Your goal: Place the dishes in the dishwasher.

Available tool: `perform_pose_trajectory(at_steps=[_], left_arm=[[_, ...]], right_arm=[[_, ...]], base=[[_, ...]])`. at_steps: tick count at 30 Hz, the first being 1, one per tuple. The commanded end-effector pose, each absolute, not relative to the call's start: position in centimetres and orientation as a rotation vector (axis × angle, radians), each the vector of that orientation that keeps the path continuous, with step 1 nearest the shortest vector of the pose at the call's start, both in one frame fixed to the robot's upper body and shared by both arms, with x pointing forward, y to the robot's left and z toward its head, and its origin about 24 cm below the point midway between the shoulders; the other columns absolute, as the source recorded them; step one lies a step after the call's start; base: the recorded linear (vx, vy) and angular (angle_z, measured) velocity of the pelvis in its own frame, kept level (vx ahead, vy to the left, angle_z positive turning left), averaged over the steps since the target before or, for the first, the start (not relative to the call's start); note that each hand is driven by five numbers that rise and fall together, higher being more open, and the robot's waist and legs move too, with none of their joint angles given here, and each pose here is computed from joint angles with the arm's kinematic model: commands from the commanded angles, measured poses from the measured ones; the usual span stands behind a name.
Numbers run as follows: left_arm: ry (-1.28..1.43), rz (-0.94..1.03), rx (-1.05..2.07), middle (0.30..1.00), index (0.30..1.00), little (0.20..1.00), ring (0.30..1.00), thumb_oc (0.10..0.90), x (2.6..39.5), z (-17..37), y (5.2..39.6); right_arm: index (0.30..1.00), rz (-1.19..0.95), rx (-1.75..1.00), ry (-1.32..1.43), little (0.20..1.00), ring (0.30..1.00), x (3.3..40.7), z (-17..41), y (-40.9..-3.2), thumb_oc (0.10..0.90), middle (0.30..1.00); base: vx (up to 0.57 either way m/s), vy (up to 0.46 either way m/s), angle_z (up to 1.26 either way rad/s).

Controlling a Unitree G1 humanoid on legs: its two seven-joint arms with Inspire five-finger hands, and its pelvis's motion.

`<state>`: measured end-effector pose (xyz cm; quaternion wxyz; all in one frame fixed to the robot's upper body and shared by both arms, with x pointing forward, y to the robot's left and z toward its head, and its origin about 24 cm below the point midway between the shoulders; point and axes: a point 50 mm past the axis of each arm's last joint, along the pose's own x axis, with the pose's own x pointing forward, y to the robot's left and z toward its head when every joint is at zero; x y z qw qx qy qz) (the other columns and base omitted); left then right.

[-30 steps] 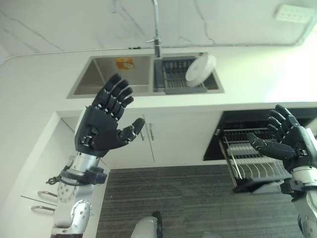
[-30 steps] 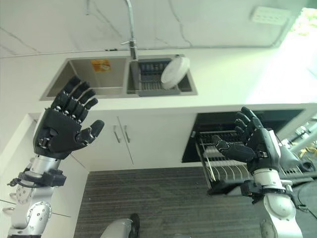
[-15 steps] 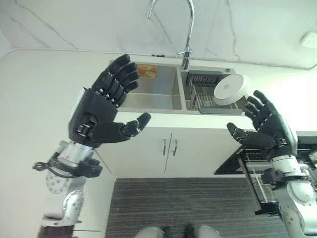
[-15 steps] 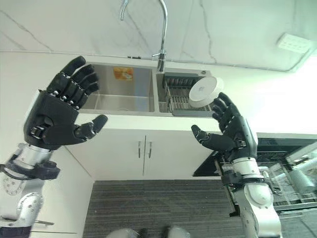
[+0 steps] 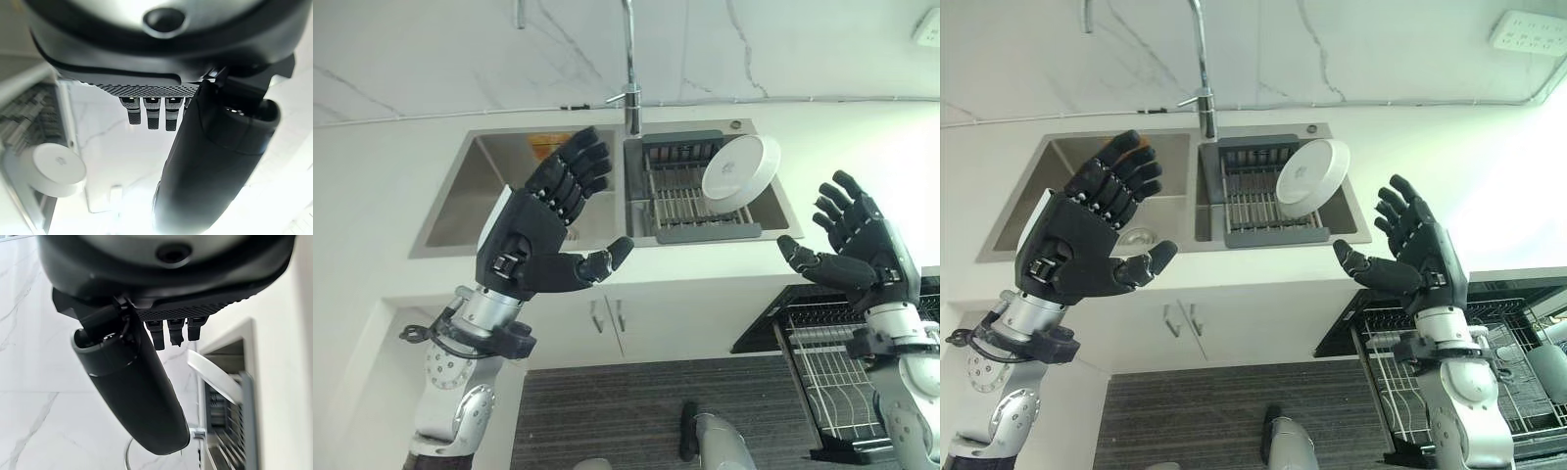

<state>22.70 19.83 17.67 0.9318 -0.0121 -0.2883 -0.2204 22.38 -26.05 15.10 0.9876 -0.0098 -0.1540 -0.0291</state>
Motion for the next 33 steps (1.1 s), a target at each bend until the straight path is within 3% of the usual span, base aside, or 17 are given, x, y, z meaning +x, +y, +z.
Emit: perform_pose_trajectory(at_steps=[1,11,19,33], left_arm=[[-0.783,-0.485,0.013,0.9,0.9,0.9,0.9,0.8,21.3,21.0,19.8],[-0.785,-0.456,-0.036,0.9,0.9,0.9,0.9,0.8,21.4,20.2,19.6],[-0.806,-0.5,-0.024,0.9,0.9,0.9,0.9,0.8,22.5,20.1,18.6],[-0.758,-0.488,0.015,0.9,0.9,0.9,0.9,0.8,23.1,19.7,18.9]], right_arm=[[0.9,-0.04,-0.023,-0.541,0.9,0.9,21.7,19.2,-25.8,0.8,0.9],[0.9,0.11,0.112,-0.541,0.9,0.9,21.9,19.3,-25.3,0.8,0.9],[0.9,0.186,0.222,-0.504,0.9,0.9,23.5,17.6,-23.1,0.8,0.9],[0.9,-0.008,0.275,-0.553,0.9,0.9,24.7,18.1,-24.6,0.8,0.9]], base=[[0.16,-0.258,0.15],[0.08,-0.127,-0.05],[-0.02,0.163,0.01],[0.02,0.081,0.0]])
